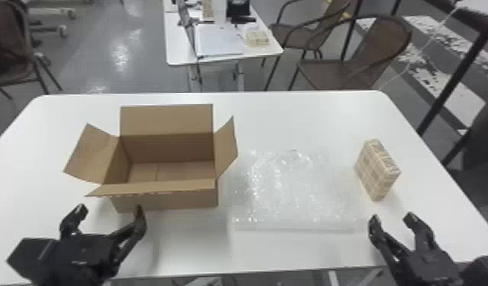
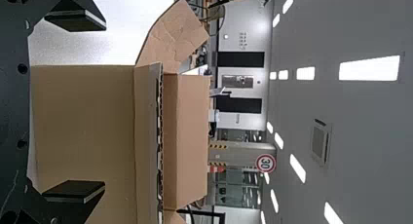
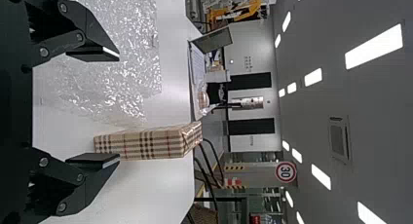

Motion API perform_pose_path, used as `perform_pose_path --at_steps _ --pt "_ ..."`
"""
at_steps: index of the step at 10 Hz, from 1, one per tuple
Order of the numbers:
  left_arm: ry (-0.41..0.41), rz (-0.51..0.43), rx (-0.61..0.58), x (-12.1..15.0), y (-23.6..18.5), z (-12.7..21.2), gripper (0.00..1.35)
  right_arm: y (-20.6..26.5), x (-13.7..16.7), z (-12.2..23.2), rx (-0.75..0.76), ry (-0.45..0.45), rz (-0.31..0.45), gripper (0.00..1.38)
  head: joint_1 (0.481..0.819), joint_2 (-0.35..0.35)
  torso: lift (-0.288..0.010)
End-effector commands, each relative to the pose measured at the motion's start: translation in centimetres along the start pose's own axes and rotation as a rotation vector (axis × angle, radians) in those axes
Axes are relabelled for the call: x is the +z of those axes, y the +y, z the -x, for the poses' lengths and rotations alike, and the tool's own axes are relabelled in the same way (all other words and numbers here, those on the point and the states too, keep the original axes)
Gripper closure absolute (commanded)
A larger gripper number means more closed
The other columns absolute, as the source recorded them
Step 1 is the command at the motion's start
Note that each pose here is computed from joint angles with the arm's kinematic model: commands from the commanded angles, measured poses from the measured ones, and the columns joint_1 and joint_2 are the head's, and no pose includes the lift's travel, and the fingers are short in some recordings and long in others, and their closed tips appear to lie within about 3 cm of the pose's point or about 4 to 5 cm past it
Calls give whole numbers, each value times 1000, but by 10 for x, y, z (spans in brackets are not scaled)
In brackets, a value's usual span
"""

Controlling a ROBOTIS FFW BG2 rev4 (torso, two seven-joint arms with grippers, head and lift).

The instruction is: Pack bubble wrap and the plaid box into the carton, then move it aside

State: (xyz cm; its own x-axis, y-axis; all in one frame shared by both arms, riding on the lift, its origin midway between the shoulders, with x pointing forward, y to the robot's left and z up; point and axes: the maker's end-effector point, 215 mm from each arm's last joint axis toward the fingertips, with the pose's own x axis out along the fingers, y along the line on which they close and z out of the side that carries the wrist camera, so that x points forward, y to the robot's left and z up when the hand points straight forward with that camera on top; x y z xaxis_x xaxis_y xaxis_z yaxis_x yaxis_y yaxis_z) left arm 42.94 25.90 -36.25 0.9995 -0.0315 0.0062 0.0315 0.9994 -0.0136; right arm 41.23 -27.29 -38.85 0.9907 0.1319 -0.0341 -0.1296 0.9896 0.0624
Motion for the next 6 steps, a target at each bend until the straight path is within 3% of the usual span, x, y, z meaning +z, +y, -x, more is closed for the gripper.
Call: perform_pose_path --at_steps 1,6 --pt "0 14 2 -1 0 1 148 1 0 -1 1 0 -1 519 695 -19 -166" --pt "-2 19 2 0 -1 0 148 2 -1 -3 2 0 -7 519 695 -19 -166"
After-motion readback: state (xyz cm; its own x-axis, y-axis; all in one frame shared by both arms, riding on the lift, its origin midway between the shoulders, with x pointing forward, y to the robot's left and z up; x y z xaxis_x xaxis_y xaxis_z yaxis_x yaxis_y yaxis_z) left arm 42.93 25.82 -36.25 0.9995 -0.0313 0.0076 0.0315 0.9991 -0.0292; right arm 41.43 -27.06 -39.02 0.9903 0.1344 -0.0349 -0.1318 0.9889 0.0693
